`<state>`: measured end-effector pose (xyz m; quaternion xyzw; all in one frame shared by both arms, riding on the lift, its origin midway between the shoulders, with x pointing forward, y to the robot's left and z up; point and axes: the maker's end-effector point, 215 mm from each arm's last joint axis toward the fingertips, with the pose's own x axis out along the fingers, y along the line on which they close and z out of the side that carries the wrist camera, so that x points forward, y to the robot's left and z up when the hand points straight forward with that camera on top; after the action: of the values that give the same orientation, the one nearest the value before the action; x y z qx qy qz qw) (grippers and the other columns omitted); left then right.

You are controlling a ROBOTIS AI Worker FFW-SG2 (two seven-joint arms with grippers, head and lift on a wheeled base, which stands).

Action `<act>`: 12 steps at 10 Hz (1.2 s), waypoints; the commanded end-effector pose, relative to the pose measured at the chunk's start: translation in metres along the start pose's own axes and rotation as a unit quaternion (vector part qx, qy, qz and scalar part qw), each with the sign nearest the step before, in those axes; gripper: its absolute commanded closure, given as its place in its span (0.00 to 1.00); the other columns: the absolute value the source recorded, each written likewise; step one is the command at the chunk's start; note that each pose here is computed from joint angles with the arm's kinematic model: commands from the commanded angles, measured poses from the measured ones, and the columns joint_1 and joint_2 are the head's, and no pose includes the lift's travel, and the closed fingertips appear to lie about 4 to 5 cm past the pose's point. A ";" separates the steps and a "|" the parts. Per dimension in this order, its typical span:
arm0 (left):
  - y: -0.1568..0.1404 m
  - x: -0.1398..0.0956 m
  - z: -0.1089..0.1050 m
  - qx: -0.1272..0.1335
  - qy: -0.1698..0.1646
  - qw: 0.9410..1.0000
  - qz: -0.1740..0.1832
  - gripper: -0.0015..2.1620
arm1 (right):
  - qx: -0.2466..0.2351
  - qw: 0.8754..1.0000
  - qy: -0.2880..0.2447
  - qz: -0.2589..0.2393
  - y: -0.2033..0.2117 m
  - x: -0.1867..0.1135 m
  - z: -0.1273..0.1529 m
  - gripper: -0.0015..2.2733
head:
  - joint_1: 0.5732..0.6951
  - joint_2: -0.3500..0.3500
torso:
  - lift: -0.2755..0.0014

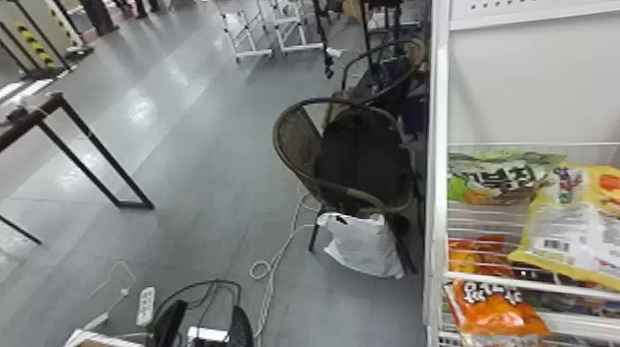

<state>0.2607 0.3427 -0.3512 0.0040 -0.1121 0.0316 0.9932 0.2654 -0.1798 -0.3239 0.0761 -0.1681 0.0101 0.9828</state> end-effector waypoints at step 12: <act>0.000 0.000 0.000 0.000 0.000 1.000 0.000 0.00 | 0.000 1.000 0.000 0.000 0.000 0.000 0.000 0.00 | 1.00 1.00 | 1.00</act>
<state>0.2607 0.3427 -0.3512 0.0040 -0.1121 0.0316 0.9932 0.2654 -0.1798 -0.3239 0.0761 -0.1681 0.0101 0.9828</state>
